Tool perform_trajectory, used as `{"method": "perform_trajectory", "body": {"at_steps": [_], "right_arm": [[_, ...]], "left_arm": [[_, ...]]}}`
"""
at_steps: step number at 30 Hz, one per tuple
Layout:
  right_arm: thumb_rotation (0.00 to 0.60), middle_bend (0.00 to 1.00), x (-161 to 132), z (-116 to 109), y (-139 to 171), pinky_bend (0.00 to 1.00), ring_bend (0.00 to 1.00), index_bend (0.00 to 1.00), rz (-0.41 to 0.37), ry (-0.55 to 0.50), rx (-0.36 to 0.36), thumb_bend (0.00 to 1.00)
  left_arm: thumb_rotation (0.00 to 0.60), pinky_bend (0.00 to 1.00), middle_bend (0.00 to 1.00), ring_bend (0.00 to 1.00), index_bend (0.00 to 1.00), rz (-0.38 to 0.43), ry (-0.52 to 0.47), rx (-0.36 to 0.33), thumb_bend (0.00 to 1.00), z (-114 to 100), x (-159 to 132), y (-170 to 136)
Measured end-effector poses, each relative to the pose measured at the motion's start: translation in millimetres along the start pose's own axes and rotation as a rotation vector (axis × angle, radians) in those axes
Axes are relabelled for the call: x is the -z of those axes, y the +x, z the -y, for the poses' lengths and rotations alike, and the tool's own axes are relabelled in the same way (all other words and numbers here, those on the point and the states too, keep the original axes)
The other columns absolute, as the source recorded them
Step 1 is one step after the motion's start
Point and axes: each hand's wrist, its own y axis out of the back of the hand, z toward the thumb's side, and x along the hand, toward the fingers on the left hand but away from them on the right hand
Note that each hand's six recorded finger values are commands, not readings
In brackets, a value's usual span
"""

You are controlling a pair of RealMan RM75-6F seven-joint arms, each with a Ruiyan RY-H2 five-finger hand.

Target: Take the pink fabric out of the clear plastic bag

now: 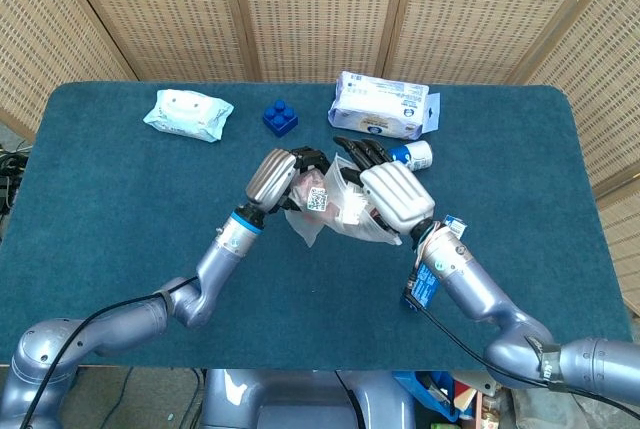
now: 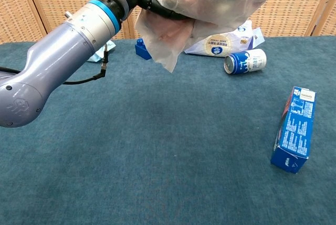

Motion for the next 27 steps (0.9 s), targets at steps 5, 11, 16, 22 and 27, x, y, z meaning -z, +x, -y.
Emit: {"method": "perform_trajectory", "body": {"at_steps": [5, 11, 16, 22, 27], "right_arm": [[0.6, 0.0, -0.8, -0.6, 1.0, 0.0, 0.0, 0.79, -0.004, -0.008, 0.006, 0.6], [0.6, 0.0, -1.3, -3.1, 1.4, 0.0, 0.0, 0.83, -0.013, 0.0, 0.035, 0.69], [0.6, 0.0, -1.0, -2.0, 1.5, 0.0, 0.0, 0.84, -0.016, 0.003, 0.043, 0.75], [0.6, 0.0, -1.8, -0.7, 2.7, 0.0, 0.0, 0.85, -0.023, -0.001, 0.045, 0.75], [0.6, 0.0, -2.6, -2.4, 4.2, 0.0, 0.0, 0.86, -0.032, -0.006, 0.055, 0.75]], "left_arm": [[0.6, 0.62, 0.58, 0.48, 0.59, 0.001, 0.001, -0.002, 0.43, -0.6, -0.3, -0.5], [0.6, 0.62, 0.58, 0.48, 0.59, -0.002, 0.002, -0.003, 0.43, -1.9, 0.7, -1.1], [0.6, 0.62, 0.57, 0.48, 0.59, -0.002, -0.001, -0.004, 0.43, -2.2, 0.6, -1.7], [0.6, 0.5, 0.37, 0.32, 0.48, -0.005, 0.007, 0.005, 0.43, -2.6, 1.8, -3.0], [0.6, 0.21, 0.13, 0.06, 0.25, -0.017, 0.042, 0.029, 0.42, -1.9, 6.4, -5.1]]}}
